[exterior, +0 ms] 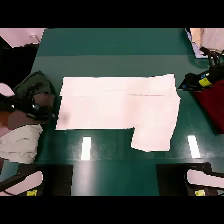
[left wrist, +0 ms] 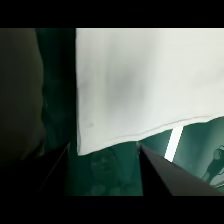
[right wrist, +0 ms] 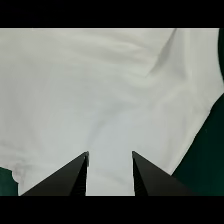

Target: Fold the shirts.

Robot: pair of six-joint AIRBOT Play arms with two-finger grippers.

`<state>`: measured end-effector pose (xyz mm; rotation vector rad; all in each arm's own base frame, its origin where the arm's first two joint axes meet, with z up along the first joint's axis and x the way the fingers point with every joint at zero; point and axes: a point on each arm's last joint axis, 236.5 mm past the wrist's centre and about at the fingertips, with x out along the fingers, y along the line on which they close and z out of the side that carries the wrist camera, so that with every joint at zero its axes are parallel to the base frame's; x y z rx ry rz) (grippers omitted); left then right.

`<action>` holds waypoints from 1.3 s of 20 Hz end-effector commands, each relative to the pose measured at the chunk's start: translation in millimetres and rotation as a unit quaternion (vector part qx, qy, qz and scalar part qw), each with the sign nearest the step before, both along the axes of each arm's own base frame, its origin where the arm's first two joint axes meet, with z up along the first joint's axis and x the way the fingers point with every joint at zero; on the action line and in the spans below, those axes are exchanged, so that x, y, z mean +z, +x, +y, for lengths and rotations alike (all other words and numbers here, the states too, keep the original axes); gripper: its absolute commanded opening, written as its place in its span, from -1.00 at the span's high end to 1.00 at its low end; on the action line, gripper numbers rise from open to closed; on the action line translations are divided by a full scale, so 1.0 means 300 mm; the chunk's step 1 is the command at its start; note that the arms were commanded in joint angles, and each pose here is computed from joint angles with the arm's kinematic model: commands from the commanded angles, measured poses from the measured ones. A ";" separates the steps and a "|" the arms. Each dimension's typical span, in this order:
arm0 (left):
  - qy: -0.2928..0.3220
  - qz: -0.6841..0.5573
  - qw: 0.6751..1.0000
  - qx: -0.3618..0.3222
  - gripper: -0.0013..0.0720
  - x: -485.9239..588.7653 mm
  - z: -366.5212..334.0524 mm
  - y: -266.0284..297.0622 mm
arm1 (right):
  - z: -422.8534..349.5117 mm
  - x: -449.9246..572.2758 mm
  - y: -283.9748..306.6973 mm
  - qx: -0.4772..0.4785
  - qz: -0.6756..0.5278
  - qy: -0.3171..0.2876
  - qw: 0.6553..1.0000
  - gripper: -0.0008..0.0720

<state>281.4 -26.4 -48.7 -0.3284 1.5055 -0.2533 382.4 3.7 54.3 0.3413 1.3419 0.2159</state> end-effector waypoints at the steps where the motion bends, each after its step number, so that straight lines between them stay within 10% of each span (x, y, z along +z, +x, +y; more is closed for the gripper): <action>1: -0.002 0.030 0.999 0.029 -0.41 -0.089 -0.016 -0.099 | 0.024 -0.016 -0.056 0.004 0.002 0.014 1.000 0.12; 12: -0.035 0.016 0.995 0.088 -0.40 -0.108 -0.059 -0.059 | 0.032 -0.033 -0.097 0.012 0.016 0.016 1.000 0.12; 15: -0.047 0.007 0.996 0.078 0.88 -0.099 -0.078 -0.050 | 0.037 -0.035 -0.119 0.018 0.029 0.018 0.999 0.12; 26: -0.033 -0.065 0.996 0.059 0.90 0.025 -0.069 -0.025 | -0.020 -0.259 -0.485 -0.023 0.168 0.017 0.985 0.12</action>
